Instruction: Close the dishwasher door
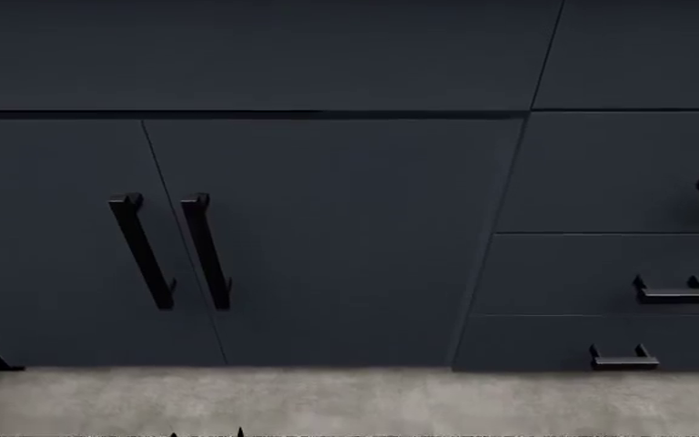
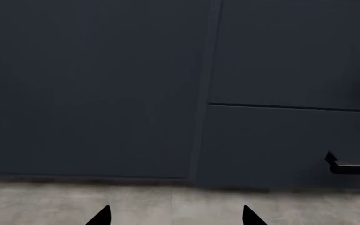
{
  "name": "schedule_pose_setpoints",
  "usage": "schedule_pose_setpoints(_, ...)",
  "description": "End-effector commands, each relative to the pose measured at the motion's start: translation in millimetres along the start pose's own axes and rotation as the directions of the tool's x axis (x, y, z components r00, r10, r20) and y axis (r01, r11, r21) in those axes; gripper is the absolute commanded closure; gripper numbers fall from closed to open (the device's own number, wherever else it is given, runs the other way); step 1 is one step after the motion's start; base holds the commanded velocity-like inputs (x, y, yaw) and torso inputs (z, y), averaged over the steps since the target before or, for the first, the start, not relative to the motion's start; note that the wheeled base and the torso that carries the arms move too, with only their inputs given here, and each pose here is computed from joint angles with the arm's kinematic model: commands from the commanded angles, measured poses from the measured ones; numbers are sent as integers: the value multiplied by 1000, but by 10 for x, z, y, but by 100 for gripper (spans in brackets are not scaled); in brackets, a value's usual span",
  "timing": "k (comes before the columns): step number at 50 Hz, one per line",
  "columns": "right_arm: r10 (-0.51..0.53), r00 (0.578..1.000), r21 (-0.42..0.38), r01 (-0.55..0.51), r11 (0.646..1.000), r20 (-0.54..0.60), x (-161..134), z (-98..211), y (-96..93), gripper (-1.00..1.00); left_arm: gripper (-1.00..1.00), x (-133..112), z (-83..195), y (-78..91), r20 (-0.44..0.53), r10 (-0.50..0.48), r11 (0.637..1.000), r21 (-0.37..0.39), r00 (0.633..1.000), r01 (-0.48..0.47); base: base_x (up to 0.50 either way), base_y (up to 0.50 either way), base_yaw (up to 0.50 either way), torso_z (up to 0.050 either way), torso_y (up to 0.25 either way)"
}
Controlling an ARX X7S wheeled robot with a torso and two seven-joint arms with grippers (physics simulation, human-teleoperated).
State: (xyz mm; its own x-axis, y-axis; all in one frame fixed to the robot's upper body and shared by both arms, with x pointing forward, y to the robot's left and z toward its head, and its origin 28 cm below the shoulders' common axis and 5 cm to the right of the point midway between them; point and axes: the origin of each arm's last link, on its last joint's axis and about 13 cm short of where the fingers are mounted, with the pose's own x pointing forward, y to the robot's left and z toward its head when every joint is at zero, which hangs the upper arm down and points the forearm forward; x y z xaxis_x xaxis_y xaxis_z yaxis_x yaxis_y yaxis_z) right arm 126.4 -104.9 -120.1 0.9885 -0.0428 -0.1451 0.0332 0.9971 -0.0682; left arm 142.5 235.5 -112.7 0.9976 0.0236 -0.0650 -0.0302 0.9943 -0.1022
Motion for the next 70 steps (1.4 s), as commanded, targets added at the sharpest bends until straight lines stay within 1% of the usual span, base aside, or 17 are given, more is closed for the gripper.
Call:
schedule_pose_setpoints(1,0,1000,1,0,1000,0,0,0,-1,-100,-100,0,0,0,0,0,1000,0,1000,0,0,0,0,-50,0)
schedule_pose_setpoints(70,-2,1000,2,2,1000,-2,-1,-2,-7,-100,-100,0,-1,0,0,0,1000,0,1000,0,0,0,0,-50,0)
